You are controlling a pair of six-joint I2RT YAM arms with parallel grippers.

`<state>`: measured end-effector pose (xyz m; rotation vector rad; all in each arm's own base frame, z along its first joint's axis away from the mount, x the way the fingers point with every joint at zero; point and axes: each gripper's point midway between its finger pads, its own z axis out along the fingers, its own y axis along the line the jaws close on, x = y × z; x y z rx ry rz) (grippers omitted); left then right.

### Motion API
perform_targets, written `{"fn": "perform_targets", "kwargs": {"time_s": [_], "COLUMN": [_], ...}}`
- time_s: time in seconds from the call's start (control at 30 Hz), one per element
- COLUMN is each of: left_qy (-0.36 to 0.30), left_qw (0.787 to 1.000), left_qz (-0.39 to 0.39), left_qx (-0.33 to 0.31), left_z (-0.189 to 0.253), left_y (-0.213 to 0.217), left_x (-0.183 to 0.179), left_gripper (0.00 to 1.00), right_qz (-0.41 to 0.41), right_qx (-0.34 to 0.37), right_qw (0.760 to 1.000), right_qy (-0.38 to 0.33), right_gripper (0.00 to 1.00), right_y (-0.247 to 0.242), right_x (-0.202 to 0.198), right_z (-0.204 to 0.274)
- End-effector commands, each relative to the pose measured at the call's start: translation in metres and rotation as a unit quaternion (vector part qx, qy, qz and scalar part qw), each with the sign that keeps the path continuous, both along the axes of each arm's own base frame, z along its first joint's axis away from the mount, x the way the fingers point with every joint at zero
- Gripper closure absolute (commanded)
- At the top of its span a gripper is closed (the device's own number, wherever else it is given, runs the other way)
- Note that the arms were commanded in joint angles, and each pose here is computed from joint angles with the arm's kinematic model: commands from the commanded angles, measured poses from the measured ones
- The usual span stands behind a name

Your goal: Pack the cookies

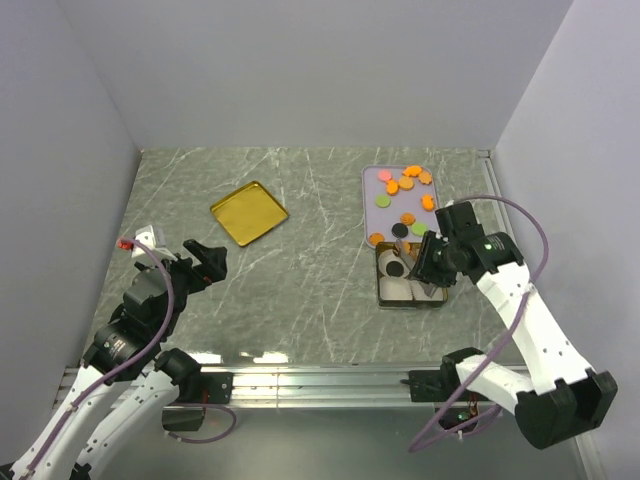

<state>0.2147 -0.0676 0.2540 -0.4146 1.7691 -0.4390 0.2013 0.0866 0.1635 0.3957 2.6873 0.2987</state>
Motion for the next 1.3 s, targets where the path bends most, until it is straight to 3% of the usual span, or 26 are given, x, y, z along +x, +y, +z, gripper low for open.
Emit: {"fn": "perform_targets", "kwargs": {"time_s": [0.0, 0.23, 0.6, 0.93, 1.27], "left_qy": [-0.017, -0.014, -0.018, -0.018, -0.018], "left_qw": [1.000, 1.000, 1.000, 1.000, 1.000], "left_qz": [0.002, 0.002, -0.002, -0.002, 0.004], "left_qx": [-0.013, -0.014, -0.019, -0.022, -0.024], "left_z": [0.014, 0.013, 0.016, 0.017, 0.016], "left_y": [-0.001, -0.002, -0.002, -0.002, 0.000], "left_x": [0.002, 0.002, 0.000, -0.001, -0.002], "left_gripper": [0.00, 0.01, 0.01, 0.01, 0.01], "right_qz": [0.012, 0.046, 0.054, 0.055, 0.051], "right_qx": [0.015, 0.022, 0.049, 0.048, 0.056], "right_qw": [0.999, 0.999, 0.997, 0.997, 0.997], "right_qy": [-0.042, -0.006, 0.030, 0.031, -0.004], "right_gripper": [0.61, 0.61, 0.59, 0.46, 0.45], "right_y": [-0.001, -0.006, -0.003, -0.004, 0.000], "right_x": [-0.007, -0.058, -0.094, -0.099, -0.082], "right_z": [0.021, 0.013, -0.001, -0.004, 0.024]}}
